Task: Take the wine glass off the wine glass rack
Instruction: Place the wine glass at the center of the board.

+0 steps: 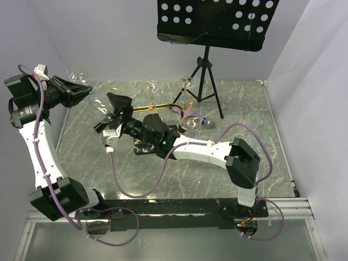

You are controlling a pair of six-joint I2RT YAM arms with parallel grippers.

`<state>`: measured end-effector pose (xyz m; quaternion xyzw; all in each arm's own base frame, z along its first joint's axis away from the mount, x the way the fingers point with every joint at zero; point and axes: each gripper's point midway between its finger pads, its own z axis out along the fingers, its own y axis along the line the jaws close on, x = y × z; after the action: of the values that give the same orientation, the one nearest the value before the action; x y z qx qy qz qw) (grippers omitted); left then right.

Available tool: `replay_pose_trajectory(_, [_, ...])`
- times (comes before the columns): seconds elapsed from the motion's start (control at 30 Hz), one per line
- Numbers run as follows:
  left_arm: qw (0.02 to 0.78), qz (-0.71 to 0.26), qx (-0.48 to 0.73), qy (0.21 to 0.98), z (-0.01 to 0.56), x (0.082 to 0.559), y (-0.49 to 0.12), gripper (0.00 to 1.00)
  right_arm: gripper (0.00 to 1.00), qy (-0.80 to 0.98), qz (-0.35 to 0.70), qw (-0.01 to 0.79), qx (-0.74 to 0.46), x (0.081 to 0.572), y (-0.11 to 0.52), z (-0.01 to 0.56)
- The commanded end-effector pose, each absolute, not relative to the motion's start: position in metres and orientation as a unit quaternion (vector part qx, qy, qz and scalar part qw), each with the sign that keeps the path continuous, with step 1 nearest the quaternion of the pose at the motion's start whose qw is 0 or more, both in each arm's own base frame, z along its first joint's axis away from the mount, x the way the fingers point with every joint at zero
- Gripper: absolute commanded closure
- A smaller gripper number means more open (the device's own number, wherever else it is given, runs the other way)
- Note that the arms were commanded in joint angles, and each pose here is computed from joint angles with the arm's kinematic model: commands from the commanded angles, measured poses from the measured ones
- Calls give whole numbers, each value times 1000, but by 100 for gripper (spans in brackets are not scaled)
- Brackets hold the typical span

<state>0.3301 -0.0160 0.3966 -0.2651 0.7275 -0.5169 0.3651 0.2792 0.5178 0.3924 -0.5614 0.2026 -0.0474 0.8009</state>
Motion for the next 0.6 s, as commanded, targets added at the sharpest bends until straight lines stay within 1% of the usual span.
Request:
replay_pose_trajectory(0.0, [370, -528, -251, 722, 408, 323, -22, 99, 0, 158, -50, 816, -553, 266, 517, 423])
replay_pose_trajectory(0.57, [361, -532, -257, 722, 403, 327, -23, 99, 0, 60, -90, 788, -606, 255, 543, 395])
